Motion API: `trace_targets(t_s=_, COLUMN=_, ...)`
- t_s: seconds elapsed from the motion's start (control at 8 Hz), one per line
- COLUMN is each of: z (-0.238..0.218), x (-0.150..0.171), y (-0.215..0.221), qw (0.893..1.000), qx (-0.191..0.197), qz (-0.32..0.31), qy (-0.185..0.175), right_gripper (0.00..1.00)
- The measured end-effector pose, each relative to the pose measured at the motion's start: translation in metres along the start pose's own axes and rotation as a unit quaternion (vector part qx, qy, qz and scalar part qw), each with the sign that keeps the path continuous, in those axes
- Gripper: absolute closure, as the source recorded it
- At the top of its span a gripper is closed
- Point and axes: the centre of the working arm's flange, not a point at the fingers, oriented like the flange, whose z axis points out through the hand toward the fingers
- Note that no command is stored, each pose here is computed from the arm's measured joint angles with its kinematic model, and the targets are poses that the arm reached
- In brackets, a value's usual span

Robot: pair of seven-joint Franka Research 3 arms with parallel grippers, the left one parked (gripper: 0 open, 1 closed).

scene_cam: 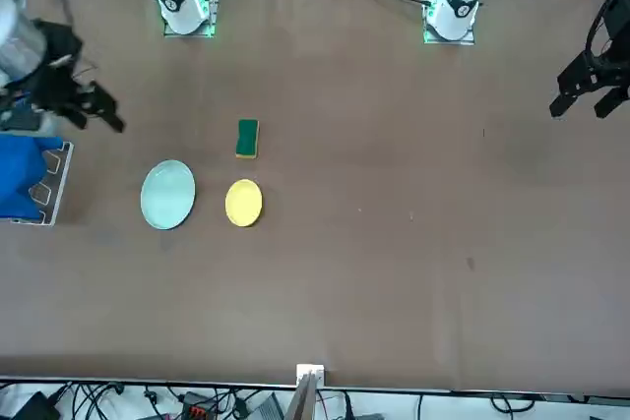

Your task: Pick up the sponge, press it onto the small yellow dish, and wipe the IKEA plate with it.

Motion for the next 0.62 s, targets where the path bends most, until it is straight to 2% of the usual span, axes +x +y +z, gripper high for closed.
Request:
trace_targets(t_s=0.25, z=-0.015, x=0.008, y=0.022, qw=1.0, qx=-0.019, qz=0.012, qy=0.009, right_gripper=0.0)
trace_targets(t_s=0.62, z=-0.013, x=0.004, y=0.004, qw=0.999, qx=-0.03, qz=-0.011, qy=-0.009, right_gripper=0.0)
